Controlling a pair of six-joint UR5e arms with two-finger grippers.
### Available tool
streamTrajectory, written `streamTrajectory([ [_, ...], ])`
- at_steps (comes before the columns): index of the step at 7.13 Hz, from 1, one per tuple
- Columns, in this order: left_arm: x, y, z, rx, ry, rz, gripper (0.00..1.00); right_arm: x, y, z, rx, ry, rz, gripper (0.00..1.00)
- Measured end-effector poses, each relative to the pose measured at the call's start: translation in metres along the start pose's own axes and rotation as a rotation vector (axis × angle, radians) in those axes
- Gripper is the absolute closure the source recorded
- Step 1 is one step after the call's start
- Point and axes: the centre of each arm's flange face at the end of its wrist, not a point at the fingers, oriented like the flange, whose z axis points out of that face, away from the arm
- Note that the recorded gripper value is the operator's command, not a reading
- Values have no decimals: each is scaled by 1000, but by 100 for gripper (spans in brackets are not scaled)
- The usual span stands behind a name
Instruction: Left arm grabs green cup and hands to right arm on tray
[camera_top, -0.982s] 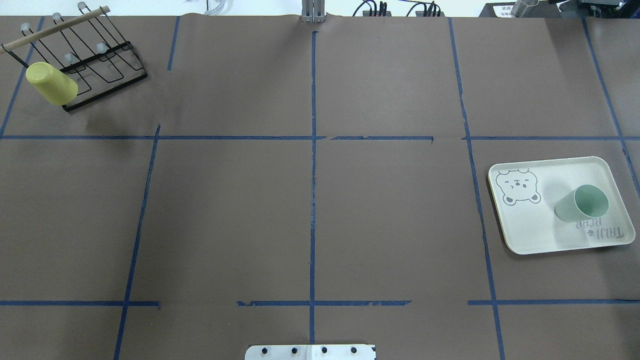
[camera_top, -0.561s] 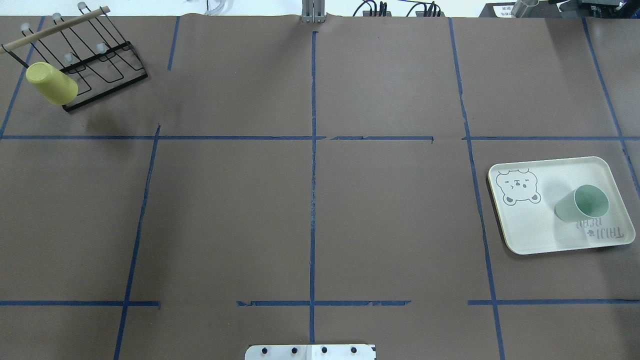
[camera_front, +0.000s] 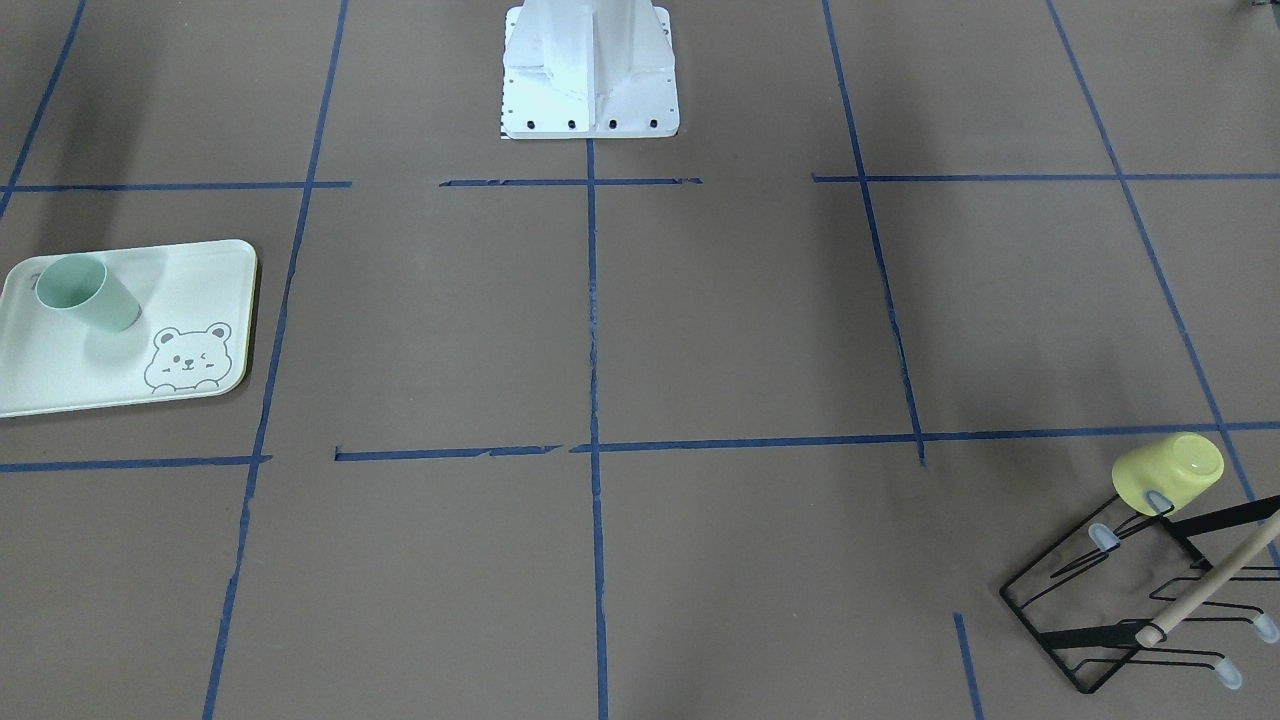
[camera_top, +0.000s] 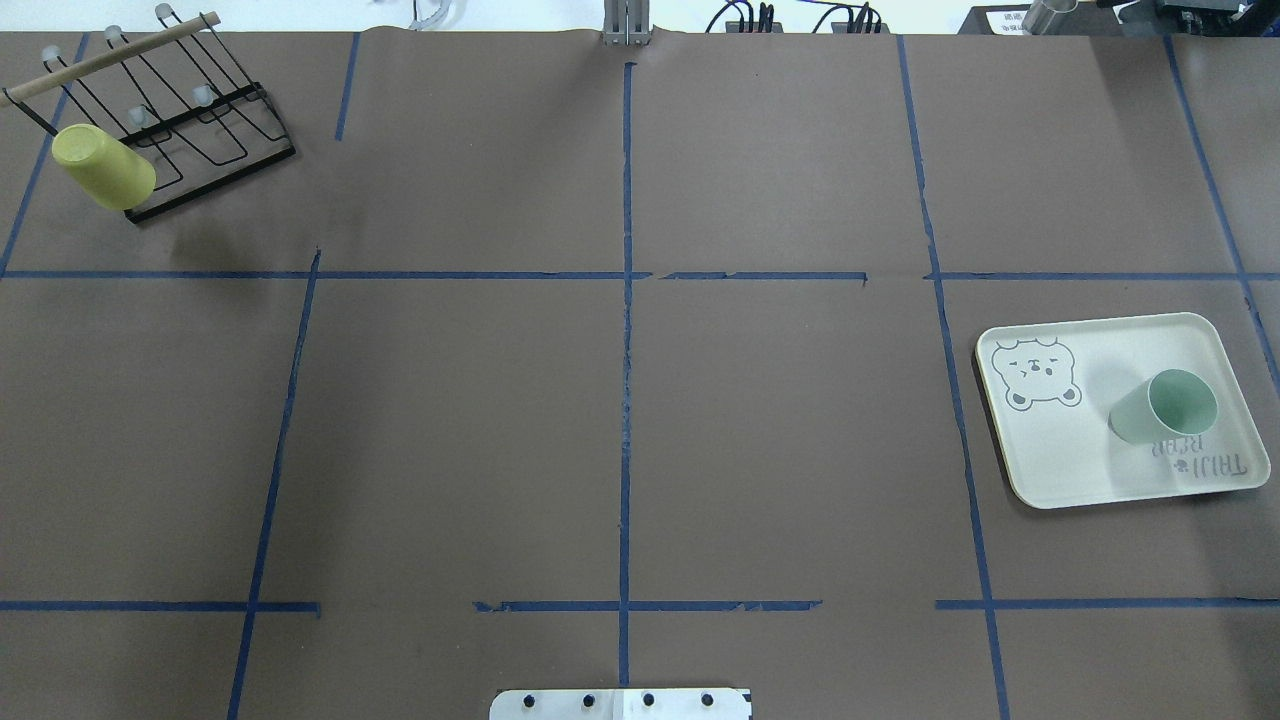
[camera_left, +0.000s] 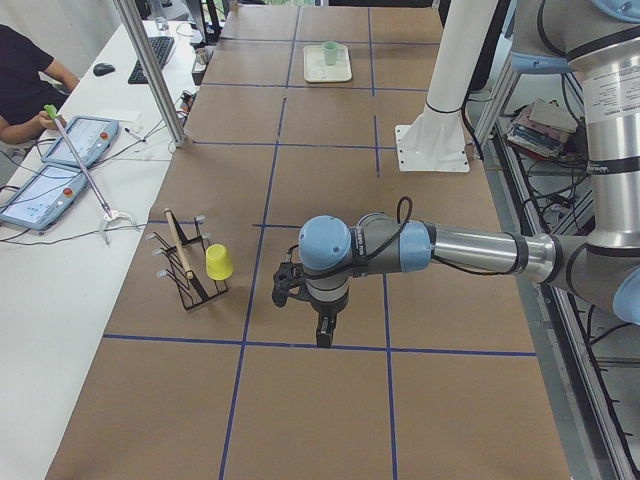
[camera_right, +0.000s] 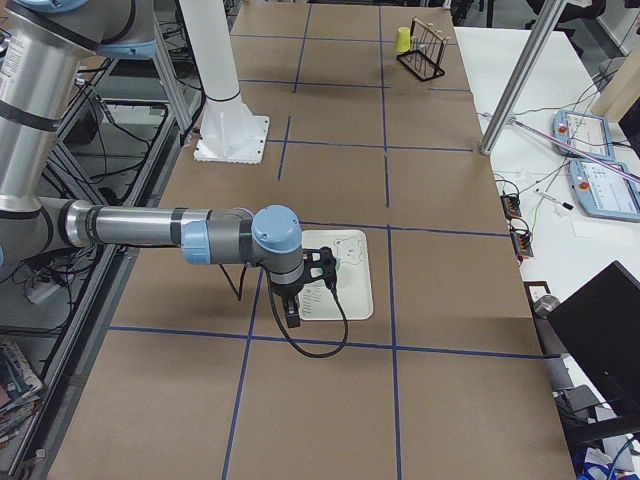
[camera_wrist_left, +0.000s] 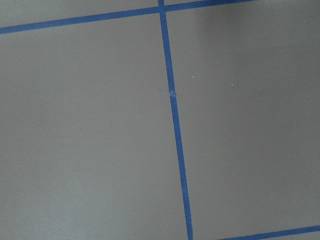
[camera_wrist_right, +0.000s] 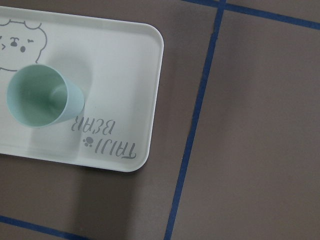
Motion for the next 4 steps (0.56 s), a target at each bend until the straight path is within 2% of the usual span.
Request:
streamTrajectory([
  [4,12,1,-14,25,-10,22,0,-1,-4,-2,3,10,-13,0],
])
